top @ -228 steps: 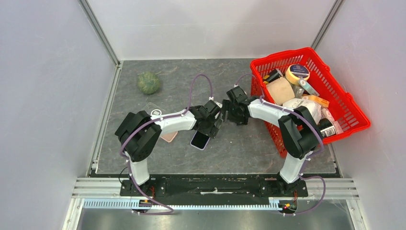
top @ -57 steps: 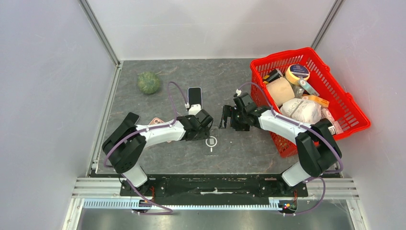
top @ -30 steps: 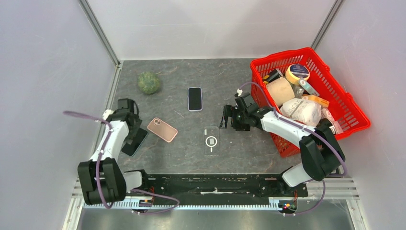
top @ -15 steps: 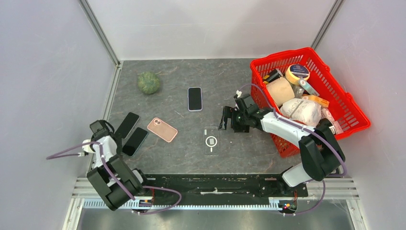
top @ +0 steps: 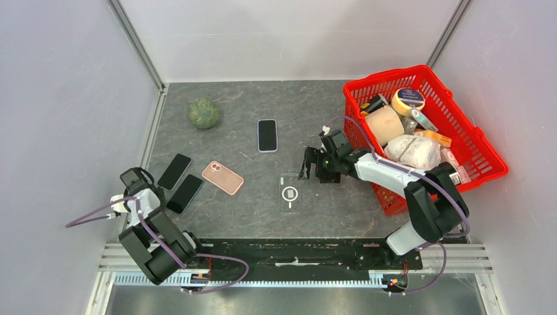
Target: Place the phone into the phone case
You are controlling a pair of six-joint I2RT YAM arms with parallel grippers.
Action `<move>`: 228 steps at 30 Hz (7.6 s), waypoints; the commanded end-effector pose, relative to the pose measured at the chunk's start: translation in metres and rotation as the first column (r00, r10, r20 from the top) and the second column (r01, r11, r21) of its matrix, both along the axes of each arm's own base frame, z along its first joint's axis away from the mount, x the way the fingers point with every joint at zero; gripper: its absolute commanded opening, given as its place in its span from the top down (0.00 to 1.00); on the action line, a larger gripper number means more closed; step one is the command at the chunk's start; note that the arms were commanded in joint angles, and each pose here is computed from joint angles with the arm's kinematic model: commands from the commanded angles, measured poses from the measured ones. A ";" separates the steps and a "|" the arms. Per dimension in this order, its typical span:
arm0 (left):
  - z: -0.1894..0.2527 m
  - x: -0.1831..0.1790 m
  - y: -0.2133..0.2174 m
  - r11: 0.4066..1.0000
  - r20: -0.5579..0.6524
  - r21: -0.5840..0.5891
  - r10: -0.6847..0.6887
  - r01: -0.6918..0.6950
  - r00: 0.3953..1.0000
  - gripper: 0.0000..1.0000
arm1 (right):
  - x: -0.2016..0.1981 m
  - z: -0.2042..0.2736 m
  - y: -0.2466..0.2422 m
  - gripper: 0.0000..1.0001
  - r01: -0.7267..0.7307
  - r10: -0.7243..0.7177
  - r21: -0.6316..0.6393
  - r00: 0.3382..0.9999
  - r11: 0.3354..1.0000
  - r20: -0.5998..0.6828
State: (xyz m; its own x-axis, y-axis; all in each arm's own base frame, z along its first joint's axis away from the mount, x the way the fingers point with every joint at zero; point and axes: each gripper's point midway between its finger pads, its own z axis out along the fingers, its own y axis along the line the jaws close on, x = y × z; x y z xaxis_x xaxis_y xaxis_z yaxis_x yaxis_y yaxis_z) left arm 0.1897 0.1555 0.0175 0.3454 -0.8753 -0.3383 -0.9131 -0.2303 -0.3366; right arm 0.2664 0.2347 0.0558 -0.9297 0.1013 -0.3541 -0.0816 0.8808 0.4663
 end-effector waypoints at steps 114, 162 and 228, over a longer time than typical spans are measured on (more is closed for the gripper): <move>0.010 0.085 -0.195 0.456 -0.364 -0.035 -0.835 0.890 0.413 0.30 | 0.008 0.009 -0.004 0.03 -0.002 0.002 -0.030 1.000 1.000 0.024; 0.005 0.044 -0.181 0.442 -0.375 -0.044 -0.838 0.896 0.396 0.17 | 0.007 0.004 -0.002 0.03 -0.010 0.010 -0.026 1.000 1.000 0.001; 0.033 0.039 -0.256 0.276 0.017 -0.028 -0.961 0.961 0.276 0.70 | -0.041 0.056 0.129 0.22 -0.394 0.388 0.283 0.918 0.875 0.077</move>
